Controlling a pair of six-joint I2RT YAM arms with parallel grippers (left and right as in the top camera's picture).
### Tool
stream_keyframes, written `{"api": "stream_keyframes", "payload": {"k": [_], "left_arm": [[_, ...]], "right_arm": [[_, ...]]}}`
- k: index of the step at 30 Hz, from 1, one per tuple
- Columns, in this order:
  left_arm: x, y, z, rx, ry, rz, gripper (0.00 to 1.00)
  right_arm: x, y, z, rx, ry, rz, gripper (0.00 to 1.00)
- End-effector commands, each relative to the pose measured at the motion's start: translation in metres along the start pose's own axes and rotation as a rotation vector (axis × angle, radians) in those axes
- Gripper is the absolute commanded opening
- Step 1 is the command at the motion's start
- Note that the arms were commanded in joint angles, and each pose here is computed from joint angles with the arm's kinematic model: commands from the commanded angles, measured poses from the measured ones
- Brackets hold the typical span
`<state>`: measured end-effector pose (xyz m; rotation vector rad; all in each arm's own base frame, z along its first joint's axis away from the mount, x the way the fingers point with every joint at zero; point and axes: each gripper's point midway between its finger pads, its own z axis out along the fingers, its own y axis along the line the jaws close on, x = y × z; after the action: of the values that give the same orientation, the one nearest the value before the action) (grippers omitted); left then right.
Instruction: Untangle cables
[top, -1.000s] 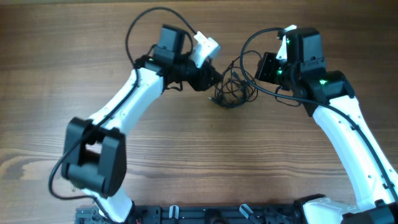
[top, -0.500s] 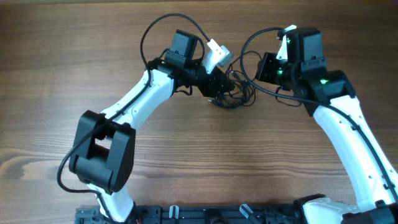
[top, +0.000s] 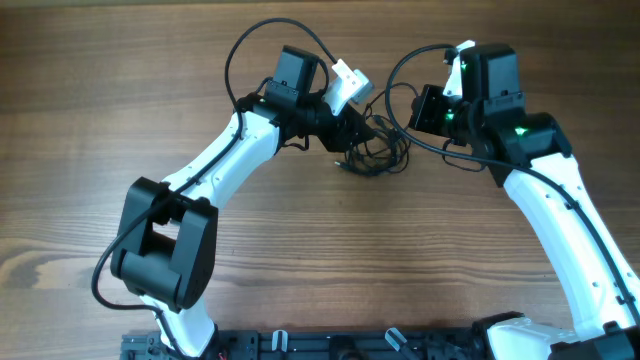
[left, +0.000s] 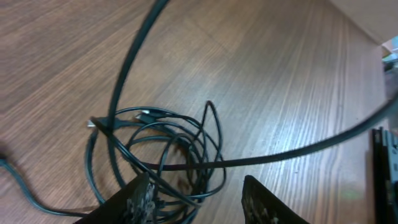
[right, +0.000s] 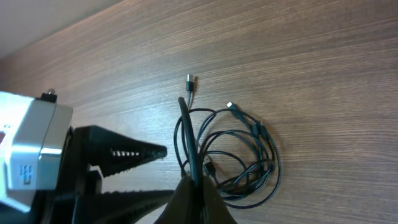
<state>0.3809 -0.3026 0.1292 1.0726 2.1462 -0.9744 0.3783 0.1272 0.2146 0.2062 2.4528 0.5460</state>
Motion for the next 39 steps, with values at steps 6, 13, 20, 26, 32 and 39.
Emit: {"api": "stream_keyframes", "payload": {"k": [6,13,20,26,32,39], "left_arm": [[0.019,0.003,0.026,-0.053,0.072,0.017,0.48],[0.03,0.01,0.037,-0.102,0.11,0.02,0.44],[0.031,0.016,0.036,-0.137,0.118,0.022,0.27],[0.029,0.02,0.035,-0.155,0.113,0.026,0.12],[0.029,0.023,0.032,-0.181,0.117,0.024,0.04],[0.006,0.023,0.002,-0.218,0.059,0.038,0.04]], "right_arm": [[-0.009,0.02,-0.012,-0.082,-0.022,-0.017,0.04],[-0.009,0.021,-0.012,-0.087,-0.019,-0.018,0.04],[-0.009,0.022,-0.012,-0.089,-0.019,-0.019,0.04],[-0.009,0.021,-0.012,-0.088,-0.018,-0.018,0.04],[-0.008,0.021,-0.012,-0.086,-0.017,-0.018,0.04],[-0.007,0.009,-0.011,-0.024,-0.021,-0.011,0.04]]}}
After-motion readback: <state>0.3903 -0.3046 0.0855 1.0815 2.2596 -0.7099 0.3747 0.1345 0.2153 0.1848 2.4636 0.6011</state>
